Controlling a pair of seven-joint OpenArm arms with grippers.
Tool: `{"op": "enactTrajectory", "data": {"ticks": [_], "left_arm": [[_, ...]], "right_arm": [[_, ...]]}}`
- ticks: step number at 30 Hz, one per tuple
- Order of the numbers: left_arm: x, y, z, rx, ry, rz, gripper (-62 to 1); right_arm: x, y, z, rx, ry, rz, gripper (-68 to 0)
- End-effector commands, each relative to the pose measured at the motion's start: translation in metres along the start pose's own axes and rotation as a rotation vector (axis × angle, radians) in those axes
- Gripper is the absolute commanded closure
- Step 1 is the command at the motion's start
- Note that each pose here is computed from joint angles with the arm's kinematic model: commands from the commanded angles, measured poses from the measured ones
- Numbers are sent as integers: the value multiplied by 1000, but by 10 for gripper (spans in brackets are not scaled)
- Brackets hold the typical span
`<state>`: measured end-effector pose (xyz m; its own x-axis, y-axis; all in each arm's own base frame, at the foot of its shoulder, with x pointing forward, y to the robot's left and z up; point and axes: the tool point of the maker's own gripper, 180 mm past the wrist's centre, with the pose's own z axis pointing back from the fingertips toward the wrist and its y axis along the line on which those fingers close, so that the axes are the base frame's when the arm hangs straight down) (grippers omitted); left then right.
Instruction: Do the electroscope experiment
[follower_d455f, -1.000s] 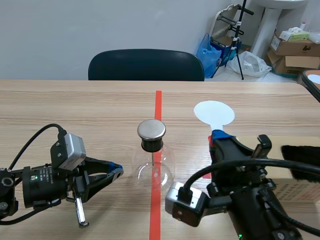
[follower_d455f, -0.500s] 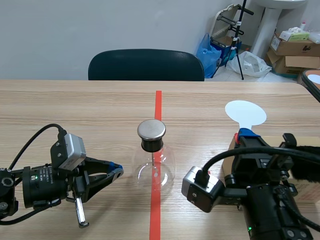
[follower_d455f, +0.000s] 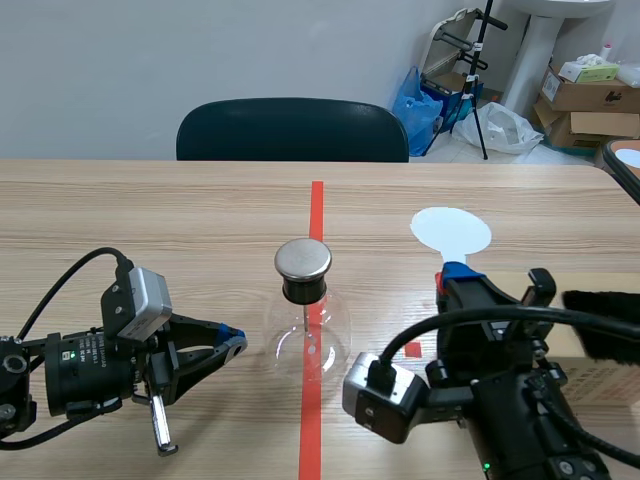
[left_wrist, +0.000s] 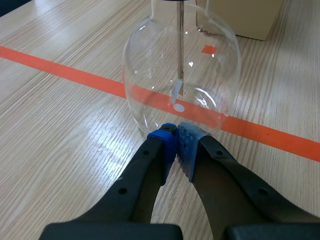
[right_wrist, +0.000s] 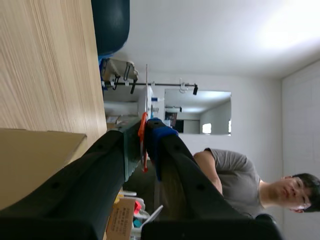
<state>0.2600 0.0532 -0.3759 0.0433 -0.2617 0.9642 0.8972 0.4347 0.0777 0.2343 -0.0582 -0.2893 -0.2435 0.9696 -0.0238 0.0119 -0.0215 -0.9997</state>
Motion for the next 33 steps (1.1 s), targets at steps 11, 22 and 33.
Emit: {"op": "enactTrajectory", "data": {"ticks": [11, 22, 33], "left_arm": [[11, 1, -3, 3, -39, -1, -30], [10, 1, -3, 3, -38, -1, -30], [10, 1, -3, 3, -38, -1, -30]], "right_arm": [[39, -7, 2, -29, -228, 7, -18], [70, -7, 11, -34, -407, 11, -18], [84, -7, 18, -34, -498, 13, -18]]}}
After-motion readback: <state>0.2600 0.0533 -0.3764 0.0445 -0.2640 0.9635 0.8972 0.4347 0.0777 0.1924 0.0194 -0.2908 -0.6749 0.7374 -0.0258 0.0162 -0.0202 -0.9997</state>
